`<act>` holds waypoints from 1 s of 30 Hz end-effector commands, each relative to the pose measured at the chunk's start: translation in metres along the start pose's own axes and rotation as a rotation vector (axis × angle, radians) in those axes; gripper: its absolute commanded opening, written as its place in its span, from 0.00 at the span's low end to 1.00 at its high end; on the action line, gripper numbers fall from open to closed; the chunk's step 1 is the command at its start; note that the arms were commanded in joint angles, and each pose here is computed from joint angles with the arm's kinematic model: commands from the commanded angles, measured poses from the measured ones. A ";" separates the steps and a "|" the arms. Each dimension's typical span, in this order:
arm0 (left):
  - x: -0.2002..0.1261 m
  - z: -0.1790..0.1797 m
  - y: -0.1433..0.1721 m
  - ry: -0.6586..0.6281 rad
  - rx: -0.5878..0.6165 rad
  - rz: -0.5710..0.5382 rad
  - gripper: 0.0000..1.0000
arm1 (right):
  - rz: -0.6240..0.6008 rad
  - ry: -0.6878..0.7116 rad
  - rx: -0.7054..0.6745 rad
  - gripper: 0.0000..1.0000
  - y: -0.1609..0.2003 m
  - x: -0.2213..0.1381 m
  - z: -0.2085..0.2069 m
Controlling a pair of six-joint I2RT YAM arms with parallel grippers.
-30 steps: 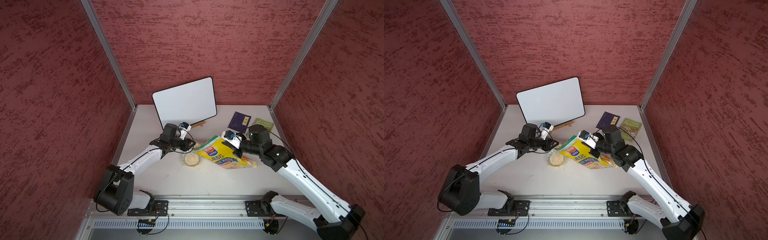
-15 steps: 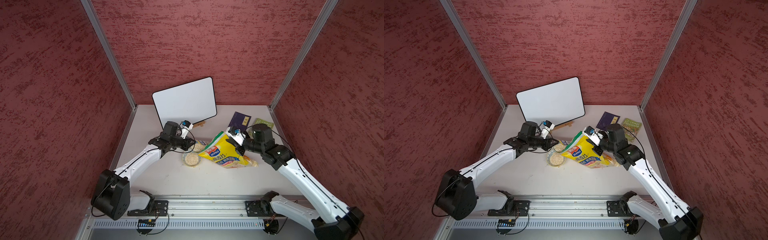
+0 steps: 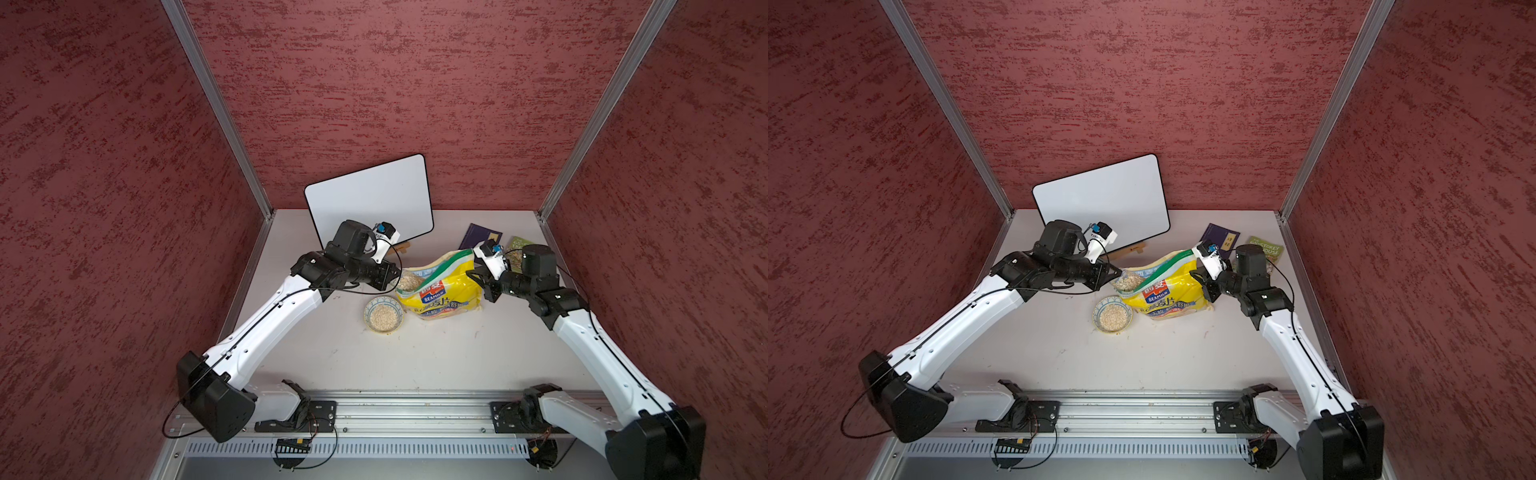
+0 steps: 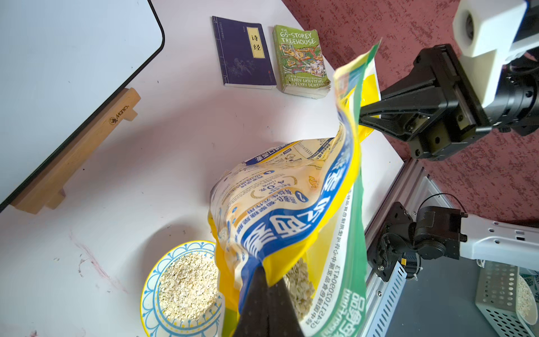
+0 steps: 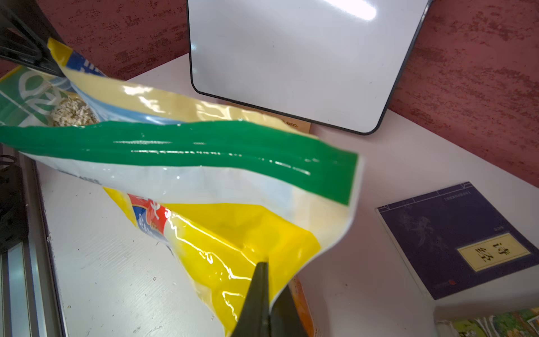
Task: Pour the oats into the breakfast bowl
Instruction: Place the oats bag at the center of the board.
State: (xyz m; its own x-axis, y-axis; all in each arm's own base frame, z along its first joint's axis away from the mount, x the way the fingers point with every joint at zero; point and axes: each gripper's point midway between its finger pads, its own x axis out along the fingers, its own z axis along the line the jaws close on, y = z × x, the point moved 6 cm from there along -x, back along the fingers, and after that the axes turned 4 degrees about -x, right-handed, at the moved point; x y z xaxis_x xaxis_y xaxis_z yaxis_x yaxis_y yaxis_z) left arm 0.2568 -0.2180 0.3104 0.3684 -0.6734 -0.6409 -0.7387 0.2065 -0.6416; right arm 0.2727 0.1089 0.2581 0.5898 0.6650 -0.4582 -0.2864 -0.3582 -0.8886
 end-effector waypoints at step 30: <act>-0.034 0.004 0.014 0.230 0.803 -0.345 0.96 | -0.129 0.006 -0.170 0.00 0.015 0.008 -0.032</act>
State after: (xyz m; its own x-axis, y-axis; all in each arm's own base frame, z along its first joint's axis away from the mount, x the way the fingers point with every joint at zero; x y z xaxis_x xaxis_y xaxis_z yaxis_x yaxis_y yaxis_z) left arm 0.2347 -0.1850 0.3081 0.3347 -0.8530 -0.4006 -0.1960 0.3528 -0.9149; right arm 0.2912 0.0913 0.2327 0.6078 0.7071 -0.3613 -0.1192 -0.3686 -0.9219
